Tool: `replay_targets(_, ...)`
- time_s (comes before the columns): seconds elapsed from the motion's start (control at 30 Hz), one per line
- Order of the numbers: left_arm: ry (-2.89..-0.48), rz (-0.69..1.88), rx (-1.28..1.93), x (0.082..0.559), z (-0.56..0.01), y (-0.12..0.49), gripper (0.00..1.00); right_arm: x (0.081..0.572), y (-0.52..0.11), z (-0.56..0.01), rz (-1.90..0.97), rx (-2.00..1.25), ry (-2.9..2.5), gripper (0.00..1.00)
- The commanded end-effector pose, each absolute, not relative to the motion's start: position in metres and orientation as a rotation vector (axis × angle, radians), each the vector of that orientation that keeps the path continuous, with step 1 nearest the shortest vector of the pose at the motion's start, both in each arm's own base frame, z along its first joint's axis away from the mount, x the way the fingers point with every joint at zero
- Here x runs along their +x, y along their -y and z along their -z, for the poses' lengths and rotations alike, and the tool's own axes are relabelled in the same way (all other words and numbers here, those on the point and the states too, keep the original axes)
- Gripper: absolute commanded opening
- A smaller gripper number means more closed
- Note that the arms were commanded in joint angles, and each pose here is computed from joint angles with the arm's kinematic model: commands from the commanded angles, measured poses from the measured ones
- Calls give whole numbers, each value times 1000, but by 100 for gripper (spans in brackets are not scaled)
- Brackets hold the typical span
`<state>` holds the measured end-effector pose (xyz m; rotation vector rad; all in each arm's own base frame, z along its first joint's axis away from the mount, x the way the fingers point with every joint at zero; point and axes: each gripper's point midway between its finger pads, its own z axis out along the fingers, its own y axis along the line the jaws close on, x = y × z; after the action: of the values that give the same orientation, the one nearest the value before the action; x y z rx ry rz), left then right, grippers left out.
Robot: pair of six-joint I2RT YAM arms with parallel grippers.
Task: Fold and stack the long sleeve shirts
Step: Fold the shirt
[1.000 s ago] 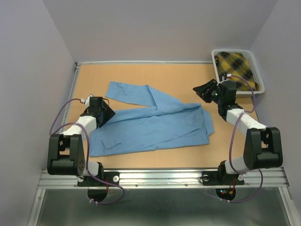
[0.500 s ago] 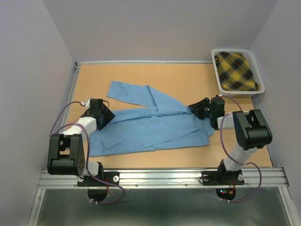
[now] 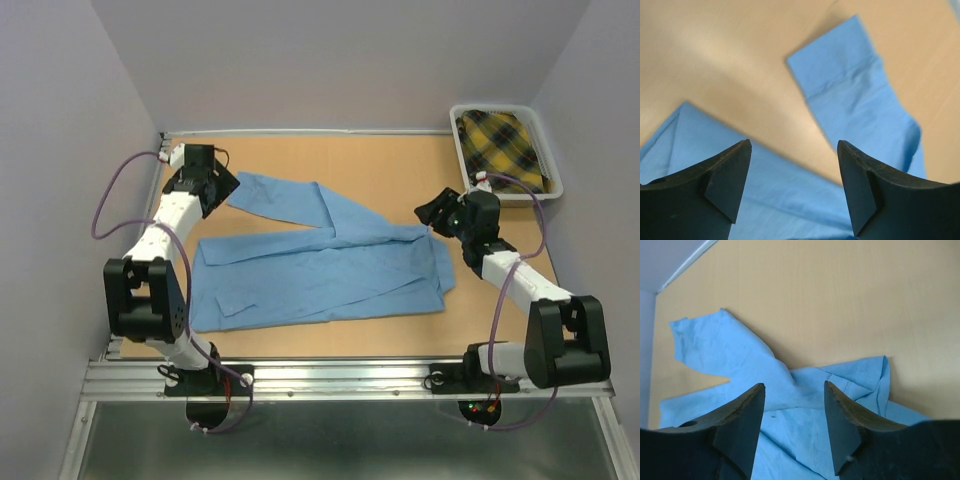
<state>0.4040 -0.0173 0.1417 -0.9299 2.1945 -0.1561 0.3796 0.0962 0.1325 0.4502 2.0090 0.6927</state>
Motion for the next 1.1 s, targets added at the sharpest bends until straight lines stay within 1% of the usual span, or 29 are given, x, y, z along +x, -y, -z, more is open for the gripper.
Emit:
replay_targets(0.0, -2274, 26, -988, 420, -136, 18, 83, 371, -86, -148, -515, 258, -2052, 59)
replay_targets(0.03, -2238, 43, -993, 436, -152, 21, 83, 367, -87, -154, -512, 237, -2043, 62)
replay_targets(0.07, -2272, 22, -1008, 443, -137, 24, 84, 364, -86, -154, -505, 223, -2045, 62)
replay_targets(0.1, -2270, 24, -1018, 457, -137, 29, 84, 359, -87, -155, -497, 195, -2045, 63)
replay_targets(0.2, -2267, -10, -1047, 471, -135, 32, 85, 352, -89, -155, -488, 149, -2051, 64)
replay_targets(0.23, -2238, 10, -1060, 482, -145, 37, 85, 349, -90, -154, -492, 136, -2054, 65)
replay_targets(0.27, -2260, -12, -1078, 487, -132, 38, 85, 347, -92, -156, -497, 125, -2049, 65)
replay_targets(0.4, -2272, -17, -1135, 504, -123, 45, 86, 343, -98, -160, -518, 94, -2038, 67)
replay_targets(0.43, -2263, -5, -1170, 511, -119, 48, 86, 342, -99, -161, -518, 91, -2037, 69)
replay_targets(0.47, -2262, 2, -1185, 515, -116, 49, 86, 342, -99, -161, -517, 86, -2035, 71)
replay_targets(0.53, -2254, 28, -1207, 523, -117, 53, 86, 341, -100, -160, -516, 79, -2037, 72)
replay_targets(0.6, -2263, 26, -1252, 527, -102, 56, 86, 339, -101, -157, -520, 74, -2045, 72)
replay_targets(0.73, -2243, 24, -1286, 544, -94, 58, 86, 337, -104, -155, -530, 60, -2049, 72)
replay_targets(0.93, -2229, 16, -1325, 553, -76, 58, 84, 335, -105, -152, -532, 47, -2057, 72)
replay_targets(1.03, -2241, 22, -1336, 554, -66, 61, 82, 334, -106, -150, -536, 45, -2062, 72)
replay_targets(1.07, -2248, 23, -1338, 553, -63, 62, 80, 333, -107, -150, -539, 39, -2062, 72)
